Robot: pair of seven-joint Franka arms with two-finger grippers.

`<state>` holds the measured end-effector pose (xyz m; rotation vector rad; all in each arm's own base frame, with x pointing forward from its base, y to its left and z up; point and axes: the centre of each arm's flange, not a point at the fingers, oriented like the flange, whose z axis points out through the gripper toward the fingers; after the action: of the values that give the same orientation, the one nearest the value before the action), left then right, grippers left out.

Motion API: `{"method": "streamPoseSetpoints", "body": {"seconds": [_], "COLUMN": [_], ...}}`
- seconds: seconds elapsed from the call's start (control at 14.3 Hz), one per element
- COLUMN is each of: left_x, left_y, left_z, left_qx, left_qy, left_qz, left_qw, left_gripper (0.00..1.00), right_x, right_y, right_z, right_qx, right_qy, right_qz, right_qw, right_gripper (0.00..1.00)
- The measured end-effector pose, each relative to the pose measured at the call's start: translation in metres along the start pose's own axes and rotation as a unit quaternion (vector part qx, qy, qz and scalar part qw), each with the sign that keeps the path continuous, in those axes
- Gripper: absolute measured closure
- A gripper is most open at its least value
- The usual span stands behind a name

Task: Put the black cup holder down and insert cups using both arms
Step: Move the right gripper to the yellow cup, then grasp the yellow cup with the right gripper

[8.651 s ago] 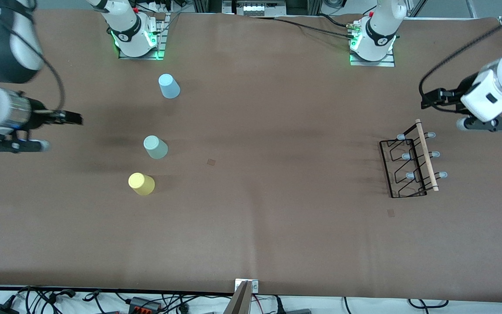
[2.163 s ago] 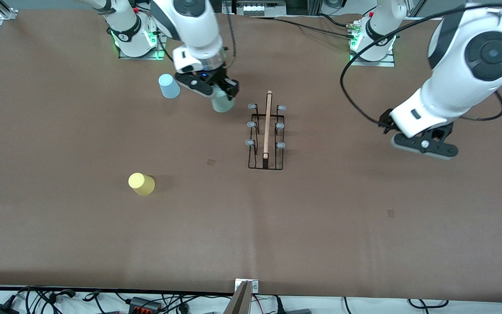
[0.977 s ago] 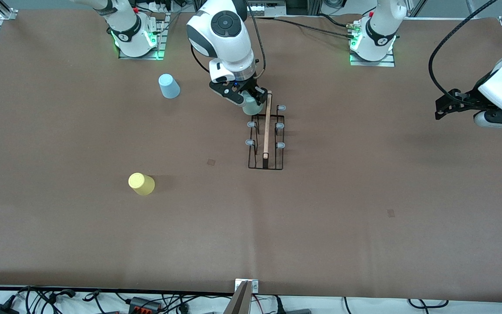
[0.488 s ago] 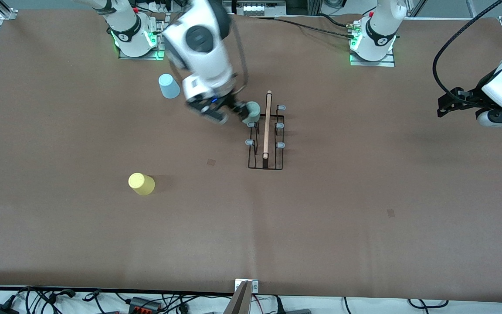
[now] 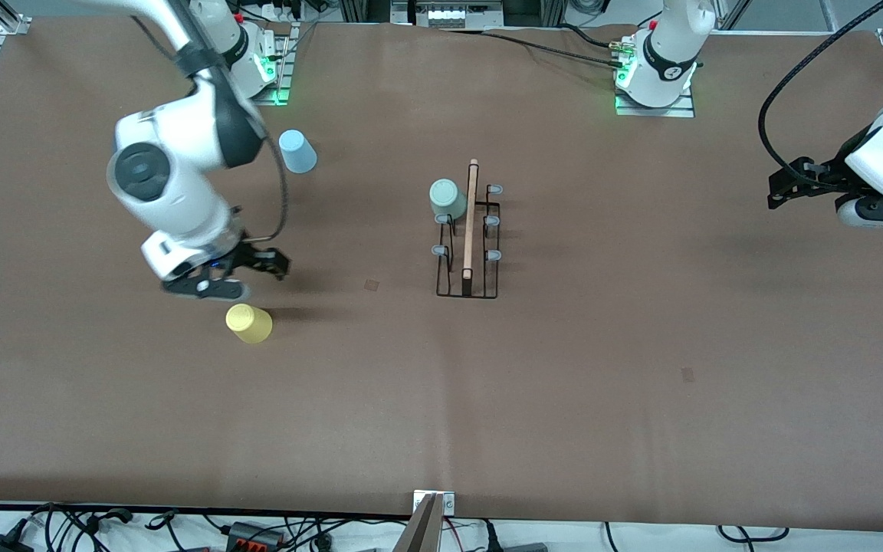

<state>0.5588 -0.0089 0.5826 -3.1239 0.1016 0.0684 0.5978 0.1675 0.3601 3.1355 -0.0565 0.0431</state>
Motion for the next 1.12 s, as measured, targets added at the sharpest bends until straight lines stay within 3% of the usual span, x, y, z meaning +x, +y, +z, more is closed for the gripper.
{"method": "streamPoseSetpoints", "body": {"seconds": [0.56, 0.91, 1.12], "left_x": [0.000, 0.000, 0.000], "left_y": [0.001, 0.001, 0.002], "left_z": [0.000, 0.000, 0.000], "left_qx": [0.000, 0.000, 0.000], "left_qy": [0.000, 0.000, -0.001], "left_qz": [0.001, 0.001, 0.001], "left_qw": [1.000, 1.000, 1.000], "left_gripper": [0.00, 0.00, 0.00], "right_x": [0.030, 0.020, 0.011], "right_y": [0.049, 0.044, 0.050], "right_z": [0.072, 0.114, 0.131], "right_qx": [0.005, 0.016, 0.016], "right_qy": [0.037, 0.061, 0.056], "right_qz": [-0.071, -0.085, -0.085], "right_qw": [0.997, 0.994, 0.995], "right_gripper": [0.00, 0.00, 0.00]}}
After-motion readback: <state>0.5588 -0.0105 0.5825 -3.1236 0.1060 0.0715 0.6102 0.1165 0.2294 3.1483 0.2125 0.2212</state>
